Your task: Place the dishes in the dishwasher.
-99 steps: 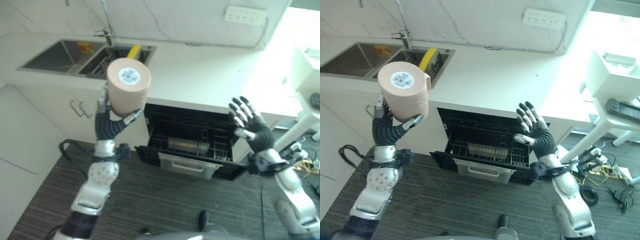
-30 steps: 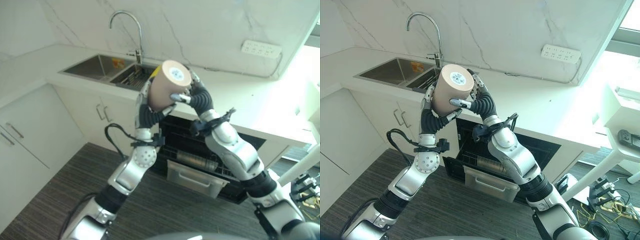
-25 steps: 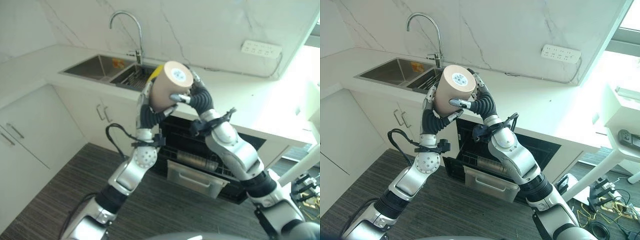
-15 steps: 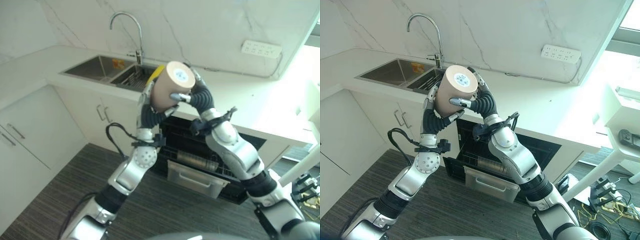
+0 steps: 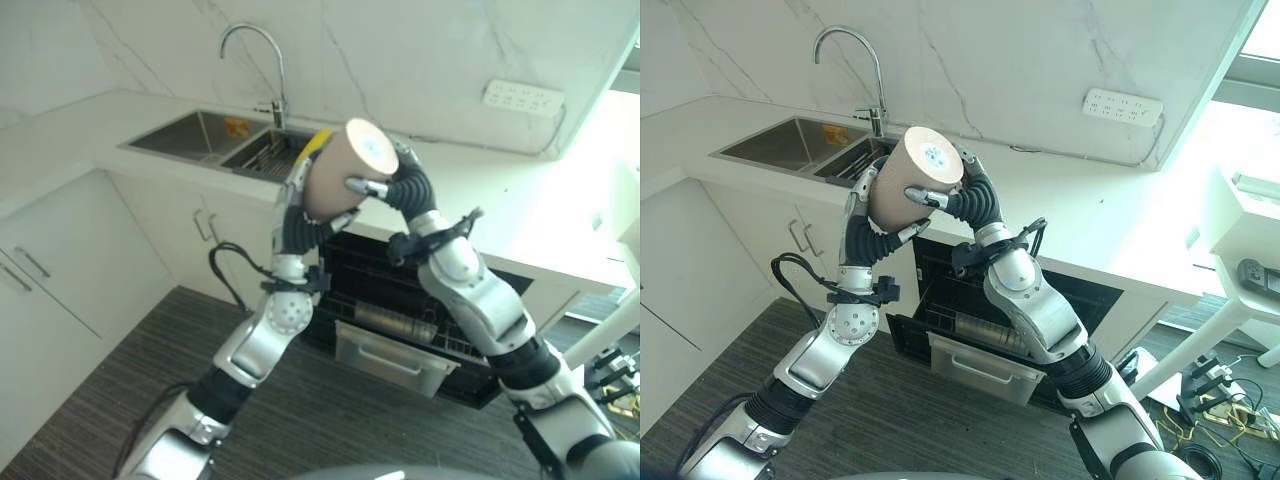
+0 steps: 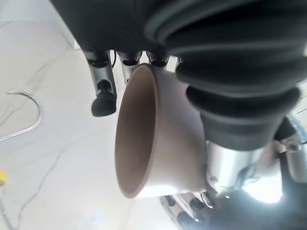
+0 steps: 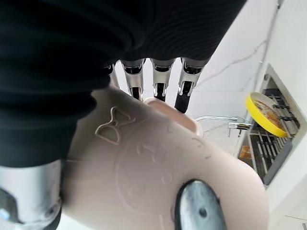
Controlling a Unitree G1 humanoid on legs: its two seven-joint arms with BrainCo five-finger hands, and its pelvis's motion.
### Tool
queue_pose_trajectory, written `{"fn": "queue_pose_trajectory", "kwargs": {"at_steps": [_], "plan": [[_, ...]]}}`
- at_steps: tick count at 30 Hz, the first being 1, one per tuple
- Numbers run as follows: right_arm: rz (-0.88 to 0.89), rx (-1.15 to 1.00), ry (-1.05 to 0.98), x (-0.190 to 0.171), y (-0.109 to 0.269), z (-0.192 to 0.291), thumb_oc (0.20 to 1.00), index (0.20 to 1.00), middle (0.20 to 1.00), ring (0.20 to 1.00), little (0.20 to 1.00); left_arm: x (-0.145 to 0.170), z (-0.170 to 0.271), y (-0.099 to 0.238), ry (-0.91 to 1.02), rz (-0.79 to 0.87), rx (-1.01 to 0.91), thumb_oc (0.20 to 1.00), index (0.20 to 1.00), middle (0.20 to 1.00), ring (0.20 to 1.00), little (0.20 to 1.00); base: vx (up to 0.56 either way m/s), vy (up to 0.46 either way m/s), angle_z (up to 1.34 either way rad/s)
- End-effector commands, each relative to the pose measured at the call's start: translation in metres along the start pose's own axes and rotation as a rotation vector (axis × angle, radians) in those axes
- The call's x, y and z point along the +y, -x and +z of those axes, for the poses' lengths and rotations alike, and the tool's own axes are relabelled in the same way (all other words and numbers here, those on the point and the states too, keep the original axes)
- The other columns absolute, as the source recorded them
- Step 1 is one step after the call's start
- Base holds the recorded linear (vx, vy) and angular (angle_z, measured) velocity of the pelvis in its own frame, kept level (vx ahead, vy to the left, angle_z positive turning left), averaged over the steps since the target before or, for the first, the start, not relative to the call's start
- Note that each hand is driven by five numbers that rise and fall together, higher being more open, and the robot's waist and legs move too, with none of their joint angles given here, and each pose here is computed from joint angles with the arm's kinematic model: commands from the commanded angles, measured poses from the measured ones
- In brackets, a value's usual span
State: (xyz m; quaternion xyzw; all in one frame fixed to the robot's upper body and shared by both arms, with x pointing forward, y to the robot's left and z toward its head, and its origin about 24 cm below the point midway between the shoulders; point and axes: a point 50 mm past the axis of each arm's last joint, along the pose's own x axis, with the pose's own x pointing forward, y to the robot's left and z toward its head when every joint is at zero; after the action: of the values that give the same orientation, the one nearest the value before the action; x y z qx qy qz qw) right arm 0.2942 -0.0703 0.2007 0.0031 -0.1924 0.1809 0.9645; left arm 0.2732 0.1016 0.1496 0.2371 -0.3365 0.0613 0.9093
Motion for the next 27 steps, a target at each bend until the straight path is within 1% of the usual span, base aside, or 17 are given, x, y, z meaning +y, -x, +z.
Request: {"fn": "queue_pose_trajectory", "kwargs": {"at_steps": [1,6,13,14,23,27], "plan": [[0.217,-0.312,0.007,0.038,-0.017,0.066,0.2,0.2,0.2,0.2,0.2,-0.013,0.063,-0.027,0.072,-0.056,-0.391,0.2,0.2,0.2,0.2,0.2,0.0,0.0,0.0],[0.184,-0.389,0.041,0.035,-0.015,0.075,0.2,0.2,0.2,0.2,0.2,-0.013,0.065,-0.024,0.104,-0.062,-0.404,0.2,0.2,0.2,0.2,0.2,0.0,0.006,0.0],[0.155,-0.412,0.066,0.029,-0.013,0.075,0.2,0.2,0.2,0.2,0.2,-0.013,0.061,-0.023,0.15,-0.045,-0.353,0.2,0.2,0.2,0.2,0.2,0.0,0.0,0.0],[0.149,-0.413,0.069,0.027,-0.012,0.074,0.2,0.2,0.2,0.2,0.2,-0.013,0.058,-0.023,0.163,-0.053,-0.329,1.0,1.0,1.0,1.0,1.0,0.0,0.0,0.0],[0.099,-0.406,0.098,0.017,-0.008,0.068,0.2,0.2,0.2,0.2,0.2,-0.01,0.046,-0.018,0.195,-0.055,-0.244,1.0,1.0,1.0,1.0,1.0,0.0,0.0,0.0],[0.052,-0.402,0.117,0.007,-0.003,0.063,0.2,0.2,0.2,0.2,0.2,-0.005,0.033,-0.018,0.204,-0.025,-0.148,1.0,1.0,1.0,1.0,1.0,0.0,0.0,0.0]]}}
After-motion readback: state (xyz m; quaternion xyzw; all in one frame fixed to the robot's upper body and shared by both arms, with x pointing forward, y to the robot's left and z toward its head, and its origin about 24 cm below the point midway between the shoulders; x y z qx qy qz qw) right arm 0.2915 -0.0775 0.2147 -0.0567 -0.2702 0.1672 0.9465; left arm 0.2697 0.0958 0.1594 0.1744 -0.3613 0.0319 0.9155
